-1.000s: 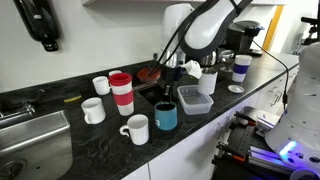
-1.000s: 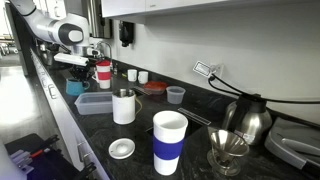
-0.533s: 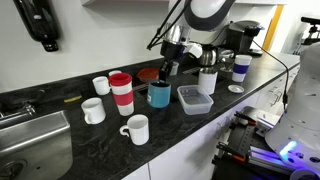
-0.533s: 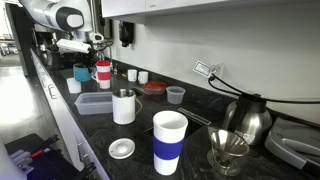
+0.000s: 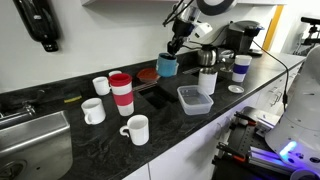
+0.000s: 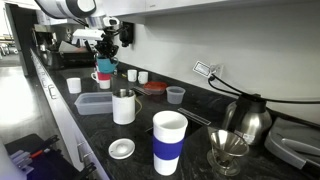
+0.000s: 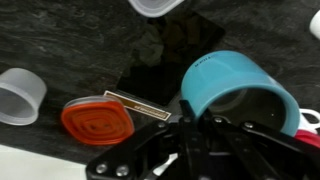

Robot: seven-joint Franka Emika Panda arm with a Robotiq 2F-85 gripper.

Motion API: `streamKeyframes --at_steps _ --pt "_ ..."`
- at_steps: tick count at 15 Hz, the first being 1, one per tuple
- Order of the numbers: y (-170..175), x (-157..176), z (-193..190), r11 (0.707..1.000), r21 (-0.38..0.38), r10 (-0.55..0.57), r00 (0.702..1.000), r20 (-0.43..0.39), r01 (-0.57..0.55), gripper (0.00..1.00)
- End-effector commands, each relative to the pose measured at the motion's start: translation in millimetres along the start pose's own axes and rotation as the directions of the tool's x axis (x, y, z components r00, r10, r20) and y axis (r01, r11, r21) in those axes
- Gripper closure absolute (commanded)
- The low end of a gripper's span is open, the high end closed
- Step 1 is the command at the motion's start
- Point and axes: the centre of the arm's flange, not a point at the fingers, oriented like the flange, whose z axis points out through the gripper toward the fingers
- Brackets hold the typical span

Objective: Move the blue thermos backwards

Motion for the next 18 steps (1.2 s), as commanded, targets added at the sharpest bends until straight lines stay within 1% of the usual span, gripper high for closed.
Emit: streamKeyframes --at_steps 1,4,5,7,11,12,15,18 --pt "23 -2 -11 0.989 -0.121 0.083 0.996 -0.033 -0.086 0.97" --pt "42 -6 -11 0.966 -0.194 0.167 0.986 -0.025 -0.168 0.97" --pt "43 -4 -9 0.98 -0.148 0.131 0.991 -0.022 -0.133 0.9" --pt "47 -6 -8 0.973 -0.167 0.157 0.987 -0.024 -0.158 0.9" --pt "44 -5 -8 0.972 -0.169 0.16 0.987 -0.025 -0.162 0.9" --pt "45 -5 -8 0.972 -0.169 0.161 0.987 -0.025 -0.163 0.97" --pt "62 -5 15 0.947 -0.162 0.282 0.959 0.005 -0.277 0.97" --pt "87 -6 41 0.905 -0.187 0.391 0.92 0.019 -0.381 0.97"
